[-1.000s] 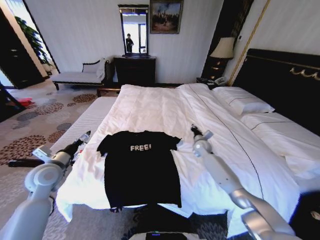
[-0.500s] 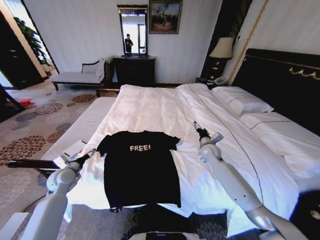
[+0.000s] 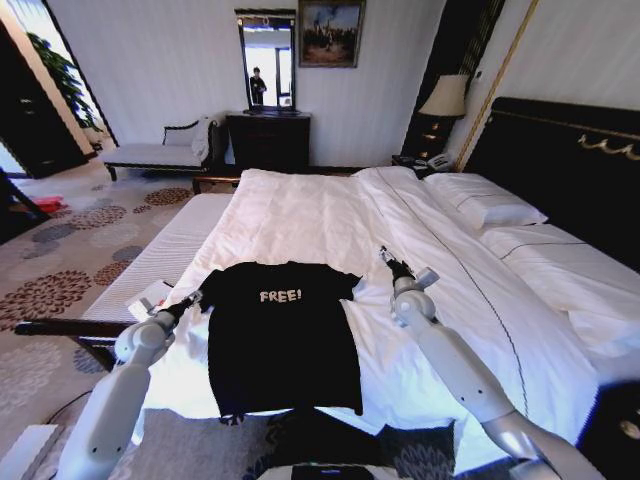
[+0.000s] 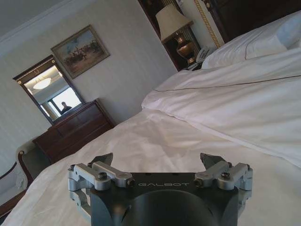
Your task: Fold the clothes on the bed.
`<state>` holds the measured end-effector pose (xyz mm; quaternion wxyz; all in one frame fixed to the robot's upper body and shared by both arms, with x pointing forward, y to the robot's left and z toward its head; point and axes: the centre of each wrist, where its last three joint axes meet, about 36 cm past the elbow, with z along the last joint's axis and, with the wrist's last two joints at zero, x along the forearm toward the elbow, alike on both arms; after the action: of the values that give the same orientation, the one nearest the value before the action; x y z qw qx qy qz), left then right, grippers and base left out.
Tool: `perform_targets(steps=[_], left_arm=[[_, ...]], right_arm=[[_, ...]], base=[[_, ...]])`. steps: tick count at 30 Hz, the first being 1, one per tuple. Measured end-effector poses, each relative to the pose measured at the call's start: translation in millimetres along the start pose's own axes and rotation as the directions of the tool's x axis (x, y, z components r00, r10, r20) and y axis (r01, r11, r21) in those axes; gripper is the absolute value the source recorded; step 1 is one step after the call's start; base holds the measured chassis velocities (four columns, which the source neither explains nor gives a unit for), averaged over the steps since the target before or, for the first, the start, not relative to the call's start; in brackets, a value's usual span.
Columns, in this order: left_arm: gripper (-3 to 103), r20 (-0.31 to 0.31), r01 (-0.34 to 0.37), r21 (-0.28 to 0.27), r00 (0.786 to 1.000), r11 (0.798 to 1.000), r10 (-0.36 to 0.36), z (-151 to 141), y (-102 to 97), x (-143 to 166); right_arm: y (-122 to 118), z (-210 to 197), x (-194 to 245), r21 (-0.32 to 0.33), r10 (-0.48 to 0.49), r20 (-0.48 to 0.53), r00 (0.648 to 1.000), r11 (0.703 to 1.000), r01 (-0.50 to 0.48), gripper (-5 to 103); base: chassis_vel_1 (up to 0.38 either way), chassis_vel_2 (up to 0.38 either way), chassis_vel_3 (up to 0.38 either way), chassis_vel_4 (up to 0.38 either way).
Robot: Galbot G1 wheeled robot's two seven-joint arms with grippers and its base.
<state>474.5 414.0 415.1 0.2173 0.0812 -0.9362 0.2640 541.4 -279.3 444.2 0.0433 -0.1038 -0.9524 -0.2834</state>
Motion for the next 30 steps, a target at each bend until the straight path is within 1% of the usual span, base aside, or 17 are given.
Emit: perform_targets(steps=[3,4,5,6,7,9,10,13,15,18,19,20,22,24,27,28,30], left_arm=[[70,-0.005,-0.002,0.002,1.000,1.000,0.002,3,-2.2,-5],[53,-0.007,0.000,-0.002,1.000,1.000,0.000,6,-2.5,-7],[53,-0.007,0.000,-0.002,1.000,1.000,0.000,6,-2.5,-7],[47,-0.006,0.001,-0.004,1.000,1.000,-0.001,7,-2.3,-8],[47,-0.002,0.002,-0.004,1.000,1.000,-0.002,8,-2.1,-9],[37,0.007,0.001,0.001,1.000,1.000,-0.001,7,-2.2,-9],[37,0.007,0.001,0.001,1.000,1.000,-0.001,7,-2.2,-9],[21,0.035,0.003,0.017,0.999,1.000,-0.003,-2,0.7,-5],[21,0.041,0.005,0.020,0.999,1.000,-0.006,-4,2.3,-4],[5,0.064,0.012,0.026,0.998,1.000,-0.013,-13,8.5,-1],[2,0.071,0.015,0.029,0.997,0.999,-0.017,-16,10.9,-1],[2,0.071,0.015,0.029,0.997,0.999,-0.017,-16,10.9,-1],[0,0.093,0.023,0.042,0.995,0.999,-0.026,-28,15.8,-2],[0,0.096,0.024,0.044,0.995,0.999,-0.028,-30,16.5,-3],[0,0.116,0.038,0.057,0.992,0.998,-0.044,-43,23.6,-7],[0,0.116,0.038,0.057,0.992,0.998,-0.044,-43,23.6,-7],[0,0.126,0.049,0.060,0.990,0.997,-0.056,-50,30.0,-8]], right_arm=[[-2,1,-1,0.001,0.004,-0.001,1.000,1.000,-0.004,100],[-3,1,-1,0.002,0.006,-0.002,1.000,1.000,-0.006,100],[-3,1,-1,0.002,0.006,-0.002,1.000,1.000,-0.006,100],[-4,1,-2,0.002,0.008,-0.002,1.000,1.000,-0.008,100],[-5,1,-2,0.004,0.010,-0.002,1.000,1.000,-0.010,100],[-7,2,-3,0.006,0.015,-0.004,1.000,1.000,-0.015,100],[-7,2,-3,0.006,0.015,-0.004,1.000,1.000,-0.015,100],[-9,3,-4,0.009,0.021,-0.006,1.000,1.000,-0.021,100],[-10,3,-4,0.009,0.022,-0.006,1.000,1.000,-0.022,100],[-9,5,-5,0.009,0.022,-0.009,1.000,1.000,-0.022,100],[-8,6,-5,0.008,0.021,-0.010,1.000,1.000,-0.021,100],[-8,6,-5,0.008,0.021,-0.010,1.000,1.000,-0.021,100],[-6,8,-5,0.008,0.016,-0.012,1.000,1.000,-0.016,100],[-5,8,-5,0.007,0.015,-0.012,1.000,1.000,-0.015,100],[-3,11,-5,0.008,0.011,-0.017,1.000,1.000,-0.011,100],[-3,11,-5,0.008,0.011,-0.017,1.000,1.000,-0.011,100],[0,13,-6,0.011,0.007,-0.024,1.000,1.000,-0.007,100]], base=[[0.000,0.000,0.000,0.000],[0.000,0.000,0.000,0.000],[0.000,0.000,0.000,0.000],[0.000,0.000,0.000,0.000],[0.000,0.000,0.000,0.000],[0.000,0.000,0.000,0.000],[0.000,0.000,0.000,0.000],[0.000,0.000,0.000,0.000],[0.000,0.000,0.000,0.000],[0.000,0.000,0.000,0.000],[0.000,0.000,0.000,0.000],[0.000,0.000,0.000,0.000],[0.000,0.000,0.000,0.000],[0.000,0.000,0.000,0.000],[0.000,0.000,0.000,0.000],[0.000,0.000,0.000,0.000],[0.000,0.000,0.000,0.000]])
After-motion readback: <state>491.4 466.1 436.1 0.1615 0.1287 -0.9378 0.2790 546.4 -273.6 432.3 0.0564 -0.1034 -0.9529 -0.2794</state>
